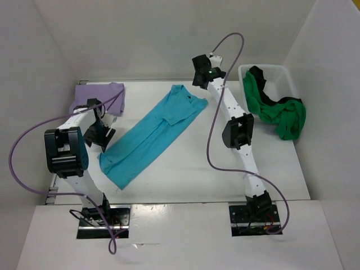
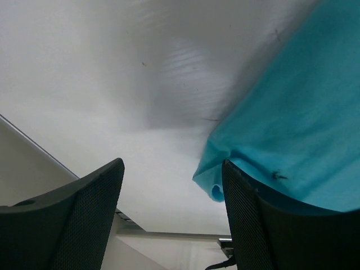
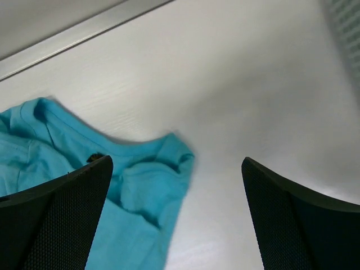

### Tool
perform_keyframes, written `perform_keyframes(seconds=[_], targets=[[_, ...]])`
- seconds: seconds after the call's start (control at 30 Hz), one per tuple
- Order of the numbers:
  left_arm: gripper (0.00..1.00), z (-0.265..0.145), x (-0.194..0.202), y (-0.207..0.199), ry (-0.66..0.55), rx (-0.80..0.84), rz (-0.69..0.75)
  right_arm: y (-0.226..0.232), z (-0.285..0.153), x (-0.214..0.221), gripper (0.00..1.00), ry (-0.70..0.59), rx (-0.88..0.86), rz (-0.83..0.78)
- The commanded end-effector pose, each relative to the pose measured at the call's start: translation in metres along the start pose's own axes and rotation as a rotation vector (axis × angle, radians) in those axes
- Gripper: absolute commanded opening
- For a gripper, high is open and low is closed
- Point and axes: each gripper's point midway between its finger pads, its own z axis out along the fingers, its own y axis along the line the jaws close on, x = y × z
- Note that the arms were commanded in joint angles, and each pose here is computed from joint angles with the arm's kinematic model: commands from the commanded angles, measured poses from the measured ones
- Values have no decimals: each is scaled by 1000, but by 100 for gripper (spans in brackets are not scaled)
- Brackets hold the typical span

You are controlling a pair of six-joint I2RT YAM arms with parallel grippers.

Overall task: Fold and stack the t-shirts
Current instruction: Rotate the tshirt 90 degrees

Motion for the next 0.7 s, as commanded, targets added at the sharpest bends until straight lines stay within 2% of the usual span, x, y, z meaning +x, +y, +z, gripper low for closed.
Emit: perform_keyframes(seconds=[0.0, 0.03, 0.1, 0.17, 0.2, 0.23, 0.27, 0.3, 0.37, 0.4, 0.43, 0.57, 0.67], targets=[[77, -16, 6, -10, -34, 33, -44, -18, -132, -80, 100, -181, 6, -71], [77, -21, 9, -10, -47, 27, -46, -18, -139, -67, 100, -165, 12, -117], [77, -20, 18, -13, -38, 18, -55, -8, -192, -64, 100, -229, -19, -183], [77, -28, 23, -14, -63, 6, -58, -18, -253, -63, 100, -315, -68, -202], [77, -30, 25, -17, -74, 14, -59, -1, -289, -40, 100, -343, -144, -249], [77, -35, 30, -18, -90, 6, -50, -4, -289, -2, 100, -306, -167, -323], [77, -39, 34, -22, -93, 18, -49, -6, -325, -2, 100, -330, -275, -268], [77, -42, 36, -27, -102, 37, -39, 8, -333, 55, 100, -234, -392, -357], [77, -52, 49, -34, -115, 62, -21, 14, -354, 96, 100, -149, -506, -313], [77, -61, 53, -34, -141, 49, -14, 21, -362, 140, 100, -82, -560, -361], [77, -64, 59, -34, -143, 45, -11, 28, -365, 166, 100, -32, -571, -340], [79, -77, 87, -31, -155, 6, -49, 70, -389, 252, 100, 106, -674, -357], [82, -90, 97, -27, -203, -3, -105, 99, -407, 293, 100, 191, -726, -373]])
